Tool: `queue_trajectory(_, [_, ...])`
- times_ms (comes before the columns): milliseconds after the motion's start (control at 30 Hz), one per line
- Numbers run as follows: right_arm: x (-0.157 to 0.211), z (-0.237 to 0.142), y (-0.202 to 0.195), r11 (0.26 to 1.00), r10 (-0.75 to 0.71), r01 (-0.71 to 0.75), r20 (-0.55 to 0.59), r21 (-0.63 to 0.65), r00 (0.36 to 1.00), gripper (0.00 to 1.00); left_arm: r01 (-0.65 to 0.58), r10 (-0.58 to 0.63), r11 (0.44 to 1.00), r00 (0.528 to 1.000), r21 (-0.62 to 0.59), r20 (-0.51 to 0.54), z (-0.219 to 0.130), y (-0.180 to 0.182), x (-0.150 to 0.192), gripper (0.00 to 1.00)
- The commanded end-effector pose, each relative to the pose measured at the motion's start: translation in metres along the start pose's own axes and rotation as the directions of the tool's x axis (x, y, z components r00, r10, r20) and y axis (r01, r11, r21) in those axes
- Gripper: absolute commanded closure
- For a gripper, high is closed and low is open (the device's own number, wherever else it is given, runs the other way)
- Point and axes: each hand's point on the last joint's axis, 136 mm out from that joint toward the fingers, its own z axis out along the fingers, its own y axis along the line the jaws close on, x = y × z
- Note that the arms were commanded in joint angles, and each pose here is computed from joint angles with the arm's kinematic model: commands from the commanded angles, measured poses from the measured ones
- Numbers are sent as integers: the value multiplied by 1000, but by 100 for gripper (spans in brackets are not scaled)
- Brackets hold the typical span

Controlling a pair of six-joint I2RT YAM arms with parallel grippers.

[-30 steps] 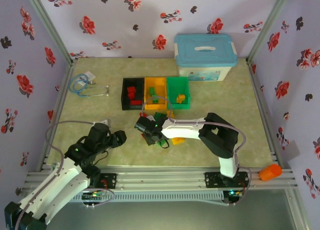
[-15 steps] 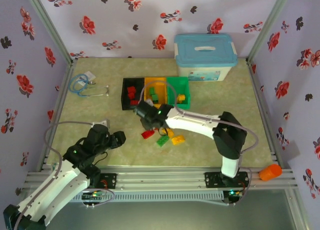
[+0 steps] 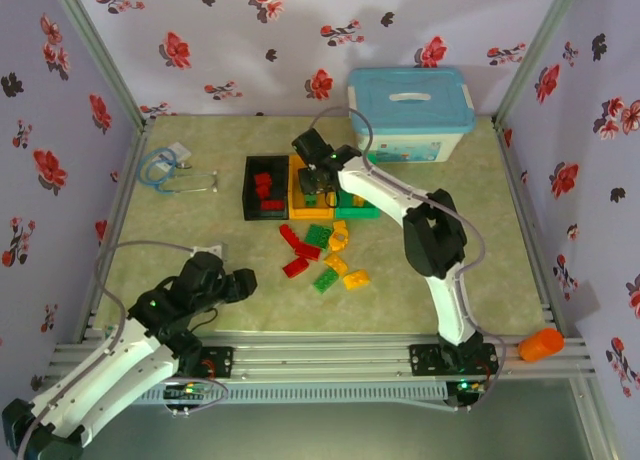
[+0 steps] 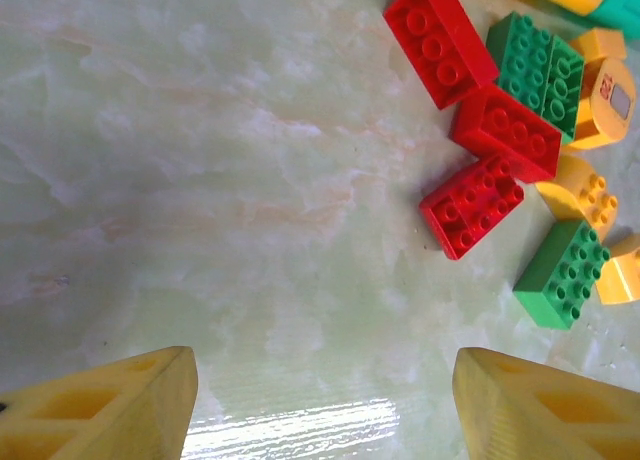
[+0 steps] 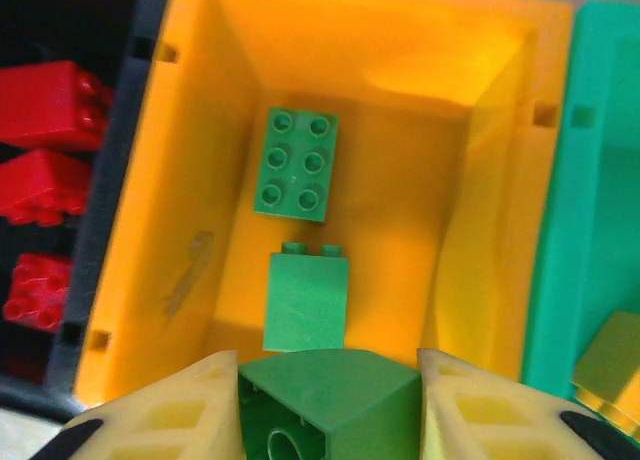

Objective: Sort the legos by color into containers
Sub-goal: Place the lego in the container, then pick up the lego from the center of the table.

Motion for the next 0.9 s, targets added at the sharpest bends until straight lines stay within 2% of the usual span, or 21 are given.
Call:
queue_trajectory(0, [-22,-31,8,1000,-4,5,34,-24,999,29,-10,9,999,1000,33,24,-3,-15,-10,32])
queue_trajectory(33, [-27,-40,8,1000,-3,5,56,-23,998,23,-16,15,999,1000,36,21,-2,-17,-10,31])
queue_trajectory(167, [-48,-103,15,998,0,12,193,-63,981,14,-57,56,997,998,52,9,1,-29,-11,31])
queue_trajectory(300, [-43,-157,18,993,-1,33,284,-110,959,14,-105,106,993,994,56,-15,9,-40,-10,31])
queue_trajectory(400, [-24,-176,15,987,21,30,311,-157,950,15,-140,143,988,989,58,-40,18,-49,-8,30])
queue_trajectory(567, [24,-178,-8,981,90,-29,315,-193,945,15,-221,224,975,968,38,-116,38,-61,-2,30])
queue_trajectory(867, [119,-140,-57,973,202,-168,224,-160,954,16,-331,331,943,927,28,-178,70,-82,-5,32])
